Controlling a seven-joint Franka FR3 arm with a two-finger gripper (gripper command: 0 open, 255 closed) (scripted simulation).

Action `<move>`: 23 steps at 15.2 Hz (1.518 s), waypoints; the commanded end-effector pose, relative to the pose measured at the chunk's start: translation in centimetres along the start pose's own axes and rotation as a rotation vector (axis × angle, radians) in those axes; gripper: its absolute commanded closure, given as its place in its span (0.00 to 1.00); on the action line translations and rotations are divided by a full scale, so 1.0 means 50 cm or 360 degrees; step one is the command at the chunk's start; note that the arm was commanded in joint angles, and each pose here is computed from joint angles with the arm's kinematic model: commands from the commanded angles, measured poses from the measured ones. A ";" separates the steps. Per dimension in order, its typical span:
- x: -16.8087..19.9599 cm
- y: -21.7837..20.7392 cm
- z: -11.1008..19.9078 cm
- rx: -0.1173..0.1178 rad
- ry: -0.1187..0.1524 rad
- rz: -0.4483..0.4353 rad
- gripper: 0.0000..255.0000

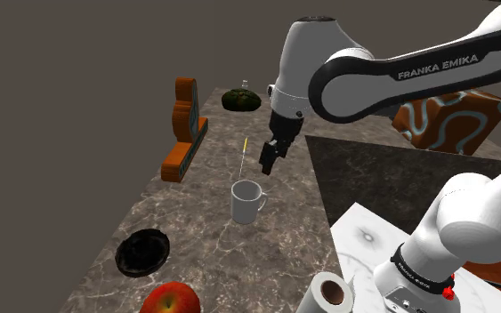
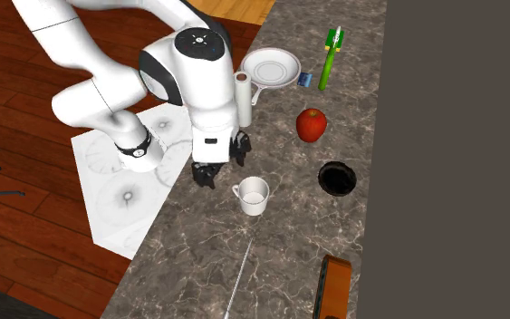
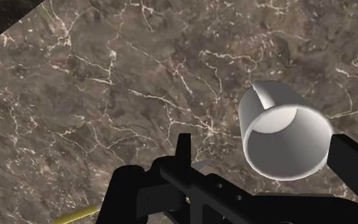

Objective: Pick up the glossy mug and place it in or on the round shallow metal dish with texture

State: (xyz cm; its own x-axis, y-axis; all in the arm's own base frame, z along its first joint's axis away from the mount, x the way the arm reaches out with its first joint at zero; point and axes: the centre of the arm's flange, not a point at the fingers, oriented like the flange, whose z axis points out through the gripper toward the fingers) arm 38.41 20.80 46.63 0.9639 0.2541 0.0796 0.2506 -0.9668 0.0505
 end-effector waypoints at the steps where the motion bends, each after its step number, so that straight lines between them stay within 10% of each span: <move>1: 0.016 -0.042 0.030 -0.0004 -0.0008 -0.0010 0.00; 9: 0.087 -0.192 0.151 -0.0024 -0.0041 -0.0053 0.00; 23: 0.085 -0.191 0.231 -0.0024 -0.0041 -0.0053 0.00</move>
State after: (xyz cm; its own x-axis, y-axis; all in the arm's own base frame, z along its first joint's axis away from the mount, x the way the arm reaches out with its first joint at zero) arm 41.13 30.78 34.97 0.9570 0.2853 0.0522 0.2817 -0.9571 0.0675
